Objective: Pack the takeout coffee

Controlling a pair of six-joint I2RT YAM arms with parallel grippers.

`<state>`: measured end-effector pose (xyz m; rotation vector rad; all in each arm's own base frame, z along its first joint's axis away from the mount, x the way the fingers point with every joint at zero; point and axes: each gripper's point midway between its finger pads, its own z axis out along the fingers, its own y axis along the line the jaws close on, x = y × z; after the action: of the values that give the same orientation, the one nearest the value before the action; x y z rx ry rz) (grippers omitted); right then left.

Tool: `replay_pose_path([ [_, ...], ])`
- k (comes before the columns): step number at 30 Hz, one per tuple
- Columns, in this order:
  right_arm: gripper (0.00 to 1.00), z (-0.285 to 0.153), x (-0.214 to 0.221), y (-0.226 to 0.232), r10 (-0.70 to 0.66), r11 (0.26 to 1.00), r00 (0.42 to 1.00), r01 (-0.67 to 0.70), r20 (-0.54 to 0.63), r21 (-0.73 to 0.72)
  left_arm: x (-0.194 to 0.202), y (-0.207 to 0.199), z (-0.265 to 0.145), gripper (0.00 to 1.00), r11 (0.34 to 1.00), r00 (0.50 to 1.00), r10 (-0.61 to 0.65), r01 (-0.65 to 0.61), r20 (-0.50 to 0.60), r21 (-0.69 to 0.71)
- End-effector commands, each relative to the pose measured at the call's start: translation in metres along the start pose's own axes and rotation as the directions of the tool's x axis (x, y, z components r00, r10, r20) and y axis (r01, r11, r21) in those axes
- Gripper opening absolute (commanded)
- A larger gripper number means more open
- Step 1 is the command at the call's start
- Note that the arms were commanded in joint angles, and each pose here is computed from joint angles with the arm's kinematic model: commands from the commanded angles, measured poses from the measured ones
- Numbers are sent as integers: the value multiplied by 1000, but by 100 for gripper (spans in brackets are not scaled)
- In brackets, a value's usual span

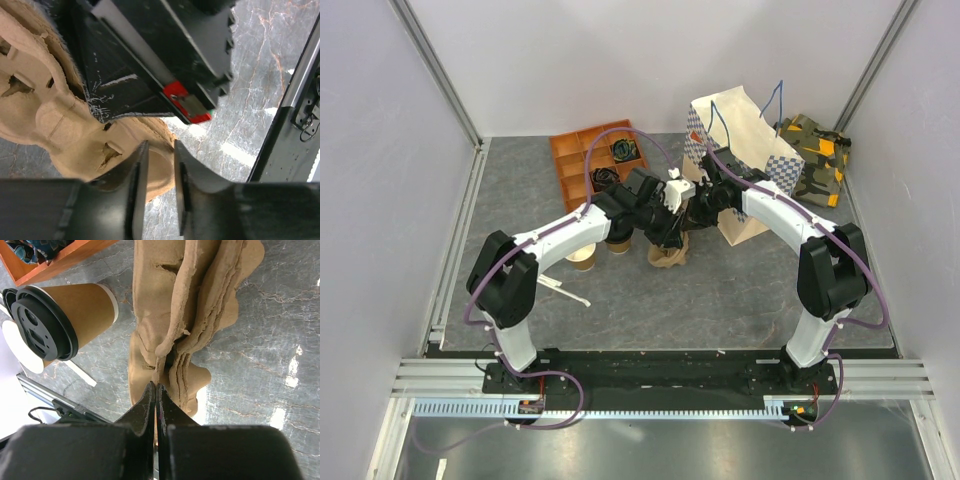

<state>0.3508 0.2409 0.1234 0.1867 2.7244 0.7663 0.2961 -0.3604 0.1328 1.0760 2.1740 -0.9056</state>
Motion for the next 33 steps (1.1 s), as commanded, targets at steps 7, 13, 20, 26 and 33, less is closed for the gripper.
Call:
replay_pose_path([
  [7,0,-14,-10,20,13,998,999,-10,45,-66,-11,11,0,28,996,998,-57,57,5,-75],
  [13,0,-11,-10,19,29,998,999,-27,39,-57,-10,11,0,48,994,997,-74,74,2,-82],
  [20,0,-12,-8,19,26,998,999,-24,35,-61,-13,14,2,29,992,997,-82,83,9,-92],
  [26,15,-10,-4,17,0,998,1000,2,25,-60,-13,18,-1,2,990,996,-91,92,14,-108],
  [33,47,-13,-6,3,-29,999,1000,30,10,-17,-11,24,-7,2,986,994,-108,110,19,-128],
])
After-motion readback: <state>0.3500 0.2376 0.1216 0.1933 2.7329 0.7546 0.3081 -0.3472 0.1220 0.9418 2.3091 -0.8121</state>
